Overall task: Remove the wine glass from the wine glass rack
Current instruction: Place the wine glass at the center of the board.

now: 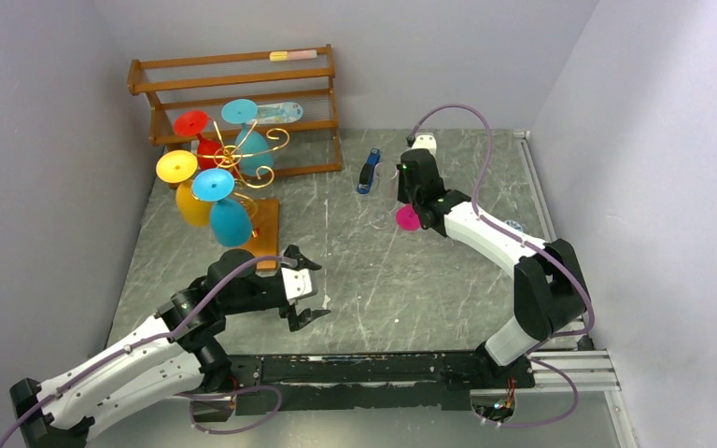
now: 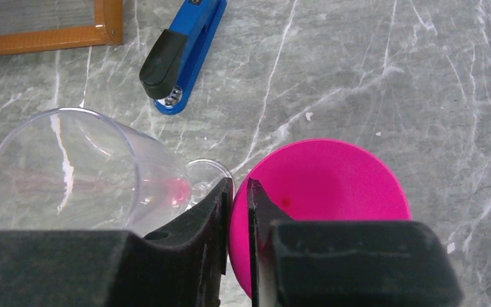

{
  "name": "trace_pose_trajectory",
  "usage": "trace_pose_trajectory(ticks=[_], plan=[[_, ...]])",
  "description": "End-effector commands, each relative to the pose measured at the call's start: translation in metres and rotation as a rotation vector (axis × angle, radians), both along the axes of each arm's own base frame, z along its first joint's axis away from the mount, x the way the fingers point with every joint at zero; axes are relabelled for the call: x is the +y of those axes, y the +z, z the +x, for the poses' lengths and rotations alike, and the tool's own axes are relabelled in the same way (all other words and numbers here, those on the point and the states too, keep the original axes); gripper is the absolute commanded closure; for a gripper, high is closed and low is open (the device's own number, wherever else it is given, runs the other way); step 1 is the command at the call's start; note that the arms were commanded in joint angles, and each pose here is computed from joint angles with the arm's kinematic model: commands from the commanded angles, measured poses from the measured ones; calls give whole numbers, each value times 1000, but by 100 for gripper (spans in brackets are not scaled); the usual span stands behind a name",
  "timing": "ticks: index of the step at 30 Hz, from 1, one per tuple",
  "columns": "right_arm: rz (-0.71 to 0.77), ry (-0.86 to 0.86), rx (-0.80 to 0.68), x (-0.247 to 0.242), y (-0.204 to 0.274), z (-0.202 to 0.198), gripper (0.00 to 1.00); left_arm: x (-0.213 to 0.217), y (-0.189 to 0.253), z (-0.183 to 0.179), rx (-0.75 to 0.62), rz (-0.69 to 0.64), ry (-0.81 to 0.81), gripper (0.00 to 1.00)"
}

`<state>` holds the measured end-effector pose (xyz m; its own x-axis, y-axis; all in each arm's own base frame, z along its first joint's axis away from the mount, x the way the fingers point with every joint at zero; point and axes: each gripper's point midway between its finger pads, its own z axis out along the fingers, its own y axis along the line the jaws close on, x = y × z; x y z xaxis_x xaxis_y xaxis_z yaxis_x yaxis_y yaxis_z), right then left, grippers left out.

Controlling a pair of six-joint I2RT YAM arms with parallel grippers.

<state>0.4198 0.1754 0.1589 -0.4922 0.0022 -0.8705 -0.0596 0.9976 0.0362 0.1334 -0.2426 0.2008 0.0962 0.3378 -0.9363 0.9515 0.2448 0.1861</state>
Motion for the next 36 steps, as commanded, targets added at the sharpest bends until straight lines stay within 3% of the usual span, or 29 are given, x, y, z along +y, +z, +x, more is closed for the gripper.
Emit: trace_pose_trajectory(ticks=[1,17,24,28,31,36], plan=[[28,-12,-26,2,15,3,80,-5,6,-10,23,-17,-63,3],[73,-18,-114,-5,68,-6,69,-5,5,-8,62,-23,-25,3],[135,-38,-149,-15,97,-26,69,9,21,14,204,-147,249,3],[199,-53,-175,-21,116,-42,62,20,30,27,361,-227,454,3],[250,-66,-206,-27,129,-55,59,23,41,24,460,-330,510,3],[303,-98,-249,-40,146,-73,57,49,49,35,539,-453,712,3]])
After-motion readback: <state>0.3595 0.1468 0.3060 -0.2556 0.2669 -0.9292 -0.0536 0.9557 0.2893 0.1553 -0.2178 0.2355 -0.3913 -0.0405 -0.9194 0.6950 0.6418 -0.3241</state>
